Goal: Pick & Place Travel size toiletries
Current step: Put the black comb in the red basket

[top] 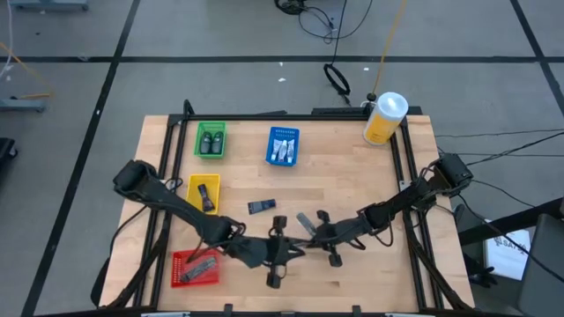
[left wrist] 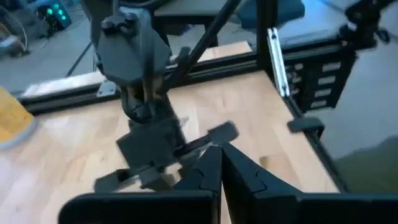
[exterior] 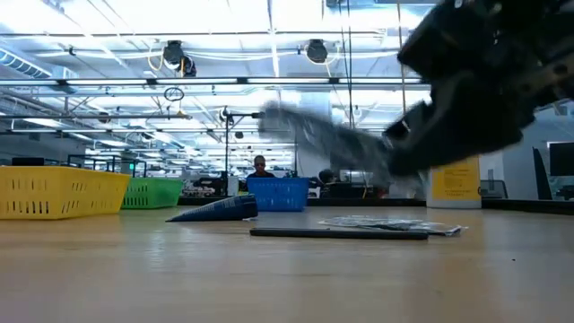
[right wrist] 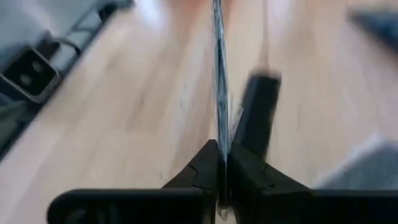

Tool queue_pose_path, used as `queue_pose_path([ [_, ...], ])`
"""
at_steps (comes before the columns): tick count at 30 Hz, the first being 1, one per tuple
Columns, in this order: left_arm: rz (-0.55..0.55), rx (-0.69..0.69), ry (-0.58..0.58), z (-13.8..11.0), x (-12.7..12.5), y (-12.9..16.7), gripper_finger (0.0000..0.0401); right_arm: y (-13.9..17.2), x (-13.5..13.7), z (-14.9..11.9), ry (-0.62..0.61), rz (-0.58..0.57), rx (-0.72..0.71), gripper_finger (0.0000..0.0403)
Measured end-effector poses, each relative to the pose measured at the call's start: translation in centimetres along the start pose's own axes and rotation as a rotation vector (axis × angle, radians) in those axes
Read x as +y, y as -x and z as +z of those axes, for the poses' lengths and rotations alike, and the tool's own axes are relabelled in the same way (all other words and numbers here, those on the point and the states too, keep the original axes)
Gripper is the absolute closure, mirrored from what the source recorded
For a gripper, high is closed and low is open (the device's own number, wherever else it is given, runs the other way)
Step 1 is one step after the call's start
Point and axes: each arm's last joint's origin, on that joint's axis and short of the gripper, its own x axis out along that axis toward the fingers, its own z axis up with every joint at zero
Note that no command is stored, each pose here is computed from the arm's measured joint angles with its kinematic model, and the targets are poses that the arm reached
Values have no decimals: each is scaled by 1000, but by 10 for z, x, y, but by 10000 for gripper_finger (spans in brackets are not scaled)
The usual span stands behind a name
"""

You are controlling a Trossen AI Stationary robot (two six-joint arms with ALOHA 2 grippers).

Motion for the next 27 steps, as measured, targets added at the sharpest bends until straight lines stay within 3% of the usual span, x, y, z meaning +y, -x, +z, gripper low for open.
queue_pose_path([
  [6, 27, 6, 20, 7, 11, 9, 371, 1, 4, 16, 87, 37, -168, 390],
  [12, 41, 239, 6, -17, 22, 6, 268, 4, 6, 26, 122, 51, -277, 392],
  [17, 77, 329, 93, -26, 28, 7, 205, 4, 6, 26, 120, 48, -277, 380],
  [20, 77, 337, 143, -26, 27, 8, 208, 4, 5, 26, 117, 24, -279, 387],
  [27, 34, 362, 263, -28, 26, 9, 256, 3, 4, 25, 114, -10, -266, 392],
])
